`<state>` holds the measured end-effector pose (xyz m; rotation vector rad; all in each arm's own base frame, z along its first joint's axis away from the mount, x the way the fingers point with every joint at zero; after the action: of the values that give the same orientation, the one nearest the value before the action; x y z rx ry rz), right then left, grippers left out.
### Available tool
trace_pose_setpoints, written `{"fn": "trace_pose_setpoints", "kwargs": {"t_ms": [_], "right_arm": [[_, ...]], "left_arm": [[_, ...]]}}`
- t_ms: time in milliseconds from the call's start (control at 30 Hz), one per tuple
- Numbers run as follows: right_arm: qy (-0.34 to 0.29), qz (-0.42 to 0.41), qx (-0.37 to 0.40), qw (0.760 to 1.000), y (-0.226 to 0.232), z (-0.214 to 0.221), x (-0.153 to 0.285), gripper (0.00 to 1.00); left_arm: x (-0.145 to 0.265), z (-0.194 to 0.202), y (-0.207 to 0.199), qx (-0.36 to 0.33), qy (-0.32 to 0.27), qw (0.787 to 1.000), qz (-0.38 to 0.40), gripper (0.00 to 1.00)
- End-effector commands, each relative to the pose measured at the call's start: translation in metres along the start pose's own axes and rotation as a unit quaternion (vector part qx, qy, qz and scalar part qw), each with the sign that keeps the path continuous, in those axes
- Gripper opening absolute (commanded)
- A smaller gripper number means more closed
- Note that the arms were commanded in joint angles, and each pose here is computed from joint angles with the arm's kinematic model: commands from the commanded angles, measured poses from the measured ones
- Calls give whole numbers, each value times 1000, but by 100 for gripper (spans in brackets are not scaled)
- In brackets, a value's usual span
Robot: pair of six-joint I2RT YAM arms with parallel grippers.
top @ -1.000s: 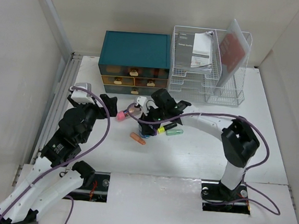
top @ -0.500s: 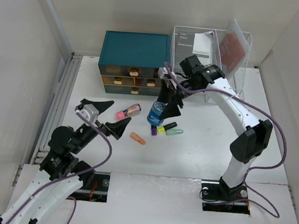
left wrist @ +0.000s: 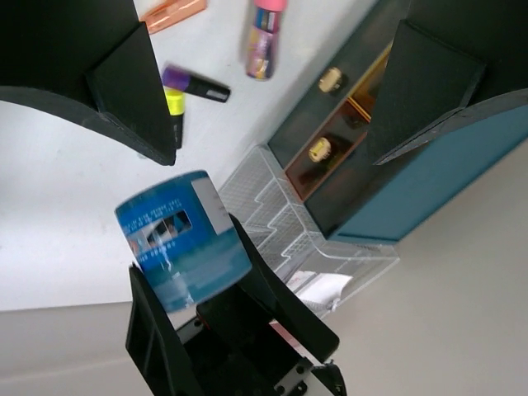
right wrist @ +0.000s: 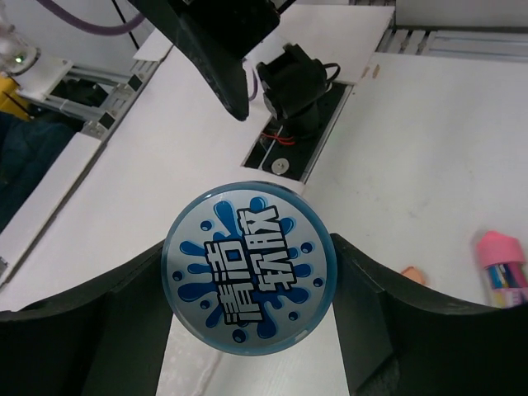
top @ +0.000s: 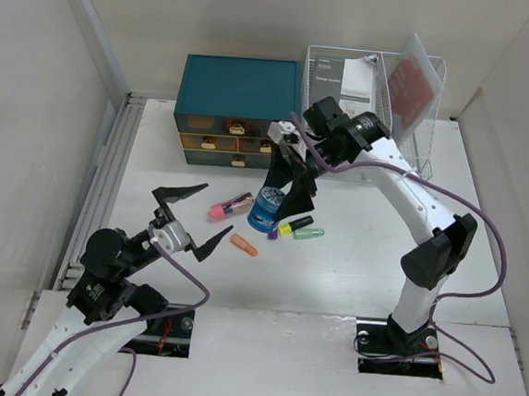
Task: Organize the desk
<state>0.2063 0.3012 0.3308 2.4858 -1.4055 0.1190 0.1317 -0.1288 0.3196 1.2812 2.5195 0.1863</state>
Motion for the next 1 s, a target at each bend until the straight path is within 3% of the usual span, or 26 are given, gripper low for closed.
{"fn": "trace_pose_setpoints", "kwargs": {"t_ms": [0, 100, 233, 333, 367, 400, 567, 633, 833, 967], "right_arm": [[-26, -7, 58, 998, 32, -38, 8, 0], [-37, -12, 88, 995, 42, -53, 8, 0], [-63, -3, 117, 991, 33, -72, 14, 0], [-69, 14, 93, 993, 36, -89, 13, 0], [-83, 22, 137, 987, 23, -96, 12, 0], [-96, 15, 82, 992, 37, -105, 14, 0], [-103, -46, 53, 992, 40, -113, 1, 0], [-104, -46, 62, 992, 43, -113, -2, 0], [-123, 27, 86, 988, 35, -117, -15, 0], [-136, 79, 93, 983, 26, -124, -16, 0]], "left_arm": [[5, -31, 1, -102, -36, 994, 27, 99], [7, -40, 2, -117, -55, 991, 20, 99], [11, -43, -7, -61, -93, 993, 29, 99], [9, -44, -16, -38, -119, 991, 55, 99], [7, -40, -18, -29, -116, 991, 63, 99], [5, -38, -21, -23, -113, 990, 76, 99], [-1, -39, -18, -49, -91, 991, 89, 99], [-4, -36, -12, -50, -83, 993, 67, 99], [12, -52, -4, -12, -171, 985, -6, 99], [19, -57, 0, 22, -198, 979, -38, 99]]}}
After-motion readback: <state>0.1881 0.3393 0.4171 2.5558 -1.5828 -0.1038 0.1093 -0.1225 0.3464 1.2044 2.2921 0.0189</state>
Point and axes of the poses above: each gripper's point midway between its finger pads, its own x axis back along the fingers, its own y axis along the line the jaws close on, z = x × y, the point moved 5 cm from there along x, back along the fingers, and after that the axes turned 6 degrees about x, right-handed, at the moved point
